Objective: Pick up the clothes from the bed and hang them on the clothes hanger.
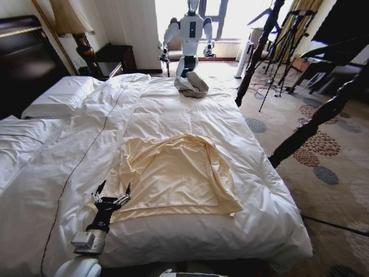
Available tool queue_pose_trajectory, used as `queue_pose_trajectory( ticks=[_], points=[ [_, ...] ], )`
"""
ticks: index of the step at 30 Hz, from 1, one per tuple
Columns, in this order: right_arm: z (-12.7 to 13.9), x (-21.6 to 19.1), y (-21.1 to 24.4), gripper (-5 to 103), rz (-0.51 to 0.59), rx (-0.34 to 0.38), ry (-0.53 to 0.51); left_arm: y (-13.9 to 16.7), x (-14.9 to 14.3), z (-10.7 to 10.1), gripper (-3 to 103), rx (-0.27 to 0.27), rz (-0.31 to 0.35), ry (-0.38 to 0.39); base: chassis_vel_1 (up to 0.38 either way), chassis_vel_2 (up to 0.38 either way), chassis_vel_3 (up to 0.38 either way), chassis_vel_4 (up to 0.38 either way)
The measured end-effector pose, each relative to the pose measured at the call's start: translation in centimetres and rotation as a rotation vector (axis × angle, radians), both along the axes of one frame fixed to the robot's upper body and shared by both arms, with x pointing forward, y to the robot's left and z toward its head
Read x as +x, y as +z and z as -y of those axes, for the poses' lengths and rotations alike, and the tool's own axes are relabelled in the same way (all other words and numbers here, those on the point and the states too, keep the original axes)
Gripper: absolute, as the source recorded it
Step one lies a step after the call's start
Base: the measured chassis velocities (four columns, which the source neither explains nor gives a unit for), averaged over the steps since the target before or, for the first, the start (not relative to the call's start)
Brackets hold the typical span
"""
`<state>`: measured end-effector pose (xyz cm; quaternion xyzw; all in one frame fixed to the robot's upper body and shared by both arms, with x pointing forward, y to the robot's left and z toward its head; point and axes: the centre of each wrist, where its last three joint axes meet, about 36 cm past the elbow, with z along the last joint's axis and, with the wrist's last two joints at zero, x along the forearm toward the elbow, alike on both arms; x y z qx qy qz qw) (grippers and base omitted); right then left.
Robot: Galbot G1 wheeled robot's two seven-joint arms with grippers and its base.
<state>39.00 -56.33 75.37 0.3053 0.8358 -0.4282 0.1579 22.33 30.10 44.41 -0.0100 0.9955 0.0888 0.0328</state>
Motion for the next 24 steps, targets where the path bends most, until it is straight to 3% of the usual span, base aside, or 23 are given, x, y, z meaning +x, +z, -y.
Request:
queue_pose_trajectory(
  ticks=[9, 18, 24],
  points=[
    [1.4, 0.0, 0.9, 103, 0.038, 0.016, -0.050, -0.3, 0.9, 0.2, 100, 0.002, -0.013, -0.055, 0.000, 0.000, 0.000, 0.000],
    [1.0, 3.1, 0.2, 91, 0.022, 0.043, -0.043, -0.2, 1.4, 0.1, 100, 0.004, -0.008, -0.065, 0.000, 0.000, 0.000, 0.000],
    [0.3, 4.7, -0.6, 92, 0.028, 0.071, -0.020, 0.0, 1.8, -0.4, 100, 0.009, 0.000, -0.063, 0.000, 0.000, 0.000, 0.000]
  ],
)
